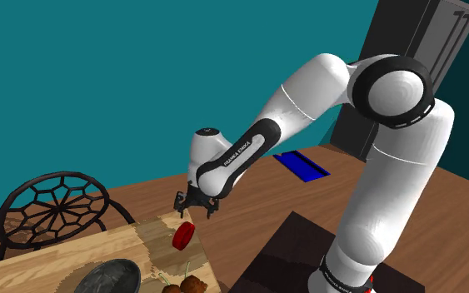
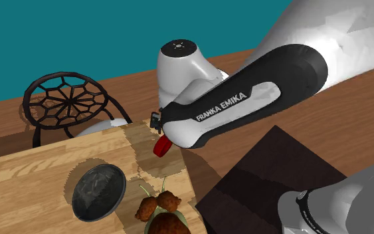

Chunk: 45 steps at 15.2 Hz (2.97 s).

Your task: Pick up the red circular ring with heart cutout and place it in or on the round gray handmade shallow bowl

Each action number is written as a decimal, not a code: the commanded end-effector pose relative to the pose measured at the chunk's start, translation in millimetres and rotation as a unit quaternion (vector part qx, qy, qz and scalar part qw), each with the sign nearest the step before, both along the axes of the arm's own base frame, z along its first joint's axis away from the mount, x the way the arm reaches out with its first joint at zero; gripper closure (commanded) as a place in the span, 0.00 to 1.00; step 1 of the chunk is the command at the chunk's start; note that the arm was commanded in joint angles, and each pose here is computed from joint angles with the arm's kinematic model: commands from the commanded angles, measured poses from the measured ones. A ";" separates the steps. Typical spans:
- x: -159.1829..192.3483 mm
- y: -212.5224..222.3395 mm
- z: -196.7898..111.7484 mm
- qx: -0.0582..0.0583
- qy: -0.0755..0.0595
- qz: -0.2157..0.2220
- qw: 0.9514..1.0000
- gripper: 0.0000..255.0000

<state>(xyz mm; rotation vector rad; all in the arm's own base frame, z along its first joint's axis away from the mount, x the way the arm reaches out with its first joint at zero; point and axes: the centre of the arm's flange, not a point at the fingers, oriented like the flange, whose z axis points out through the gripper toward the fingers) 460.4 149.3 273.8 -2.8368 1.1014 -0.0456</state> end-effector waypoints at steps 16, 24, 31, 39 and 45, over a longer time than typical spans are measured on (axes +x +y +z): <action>15.2 8.9 -62.7 0.004 0.000 -0.025 1.000 0.00; 15.0 9.1 -62.6 0.004 0.000 -0.025 1.000 1.00; 15.2 8.9 -41.6 0.004 0.000 -0.025 1.000 1.00; 15.2 8.9 0.6 0.004 0.000 -0.025 1.000 1.00; 15.2 8.9 32.3 0.004 0.000 -0.025 1.000 1.00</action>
